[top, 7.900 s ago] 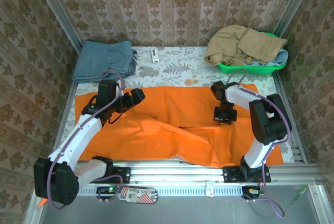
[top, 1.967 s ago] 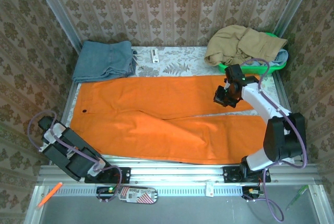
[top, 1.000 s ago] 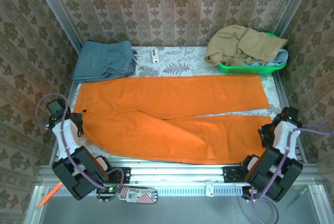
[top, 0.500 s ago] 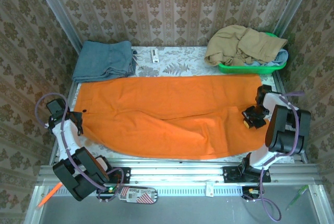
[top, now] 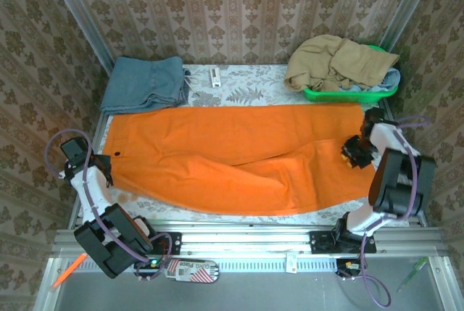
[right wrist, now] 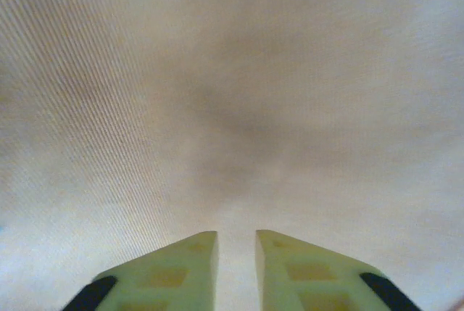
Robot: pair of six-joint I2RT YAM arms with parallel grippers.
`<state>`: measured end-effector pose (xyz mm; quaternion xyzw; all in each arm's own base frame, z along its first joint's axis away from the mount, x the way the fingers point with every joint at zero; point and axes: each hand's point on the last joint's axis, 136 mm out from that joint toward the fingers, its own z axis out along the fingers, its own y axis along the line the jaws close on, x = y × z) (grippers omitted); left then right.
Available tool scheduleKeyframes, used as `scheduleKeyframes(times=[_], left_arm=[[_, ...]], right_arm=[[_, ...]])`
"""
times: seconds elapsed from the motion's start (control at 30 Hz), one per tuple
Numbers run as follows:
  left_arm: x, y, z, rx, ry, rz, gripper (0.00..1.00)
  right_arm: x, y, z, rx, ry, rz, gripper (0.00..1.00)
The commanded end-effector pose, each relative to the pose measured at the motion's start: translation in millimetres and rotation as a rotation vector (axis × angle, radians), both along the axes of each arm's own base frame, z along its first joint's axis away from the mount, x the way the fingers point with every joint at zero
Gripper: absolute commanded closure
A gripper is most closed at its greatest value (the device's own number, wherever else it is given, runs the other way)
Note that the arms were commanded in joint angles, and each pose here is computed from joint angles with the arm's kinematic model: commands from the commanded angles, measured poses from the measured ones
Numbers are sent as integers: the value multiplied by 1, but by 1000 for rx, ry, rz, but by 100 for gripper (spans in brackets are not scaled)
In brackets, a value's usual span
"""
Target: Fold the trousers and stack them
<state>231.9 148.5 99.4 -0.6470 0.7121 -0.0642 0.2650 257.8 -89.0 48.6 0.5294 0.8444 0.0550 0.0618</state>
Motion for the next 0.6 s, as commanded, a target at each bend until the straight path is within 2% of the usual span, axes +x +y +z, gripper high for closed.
scheduleKeyframes(times=[0.0,0.13,0.27,0.43,0.57], left_arm=[[11,5,15,10,-58,10,100],[15,1,14,2,-57,-2,100],[14,-1,15,3,-54,-8,100],[18,-4,19,5,-61,-17,100],[19,-4,22,16,-55,-23,100]], right_arm=[[-31,-10,9,-10,-23,-48,74],[-65,-36,7,-50,6,-163,71],[-100,-72,2,-81,4,-356,66],[-110,-85,-6,-99,22,-435,56],[-114,-79,-18,-77,46,-435,55]])
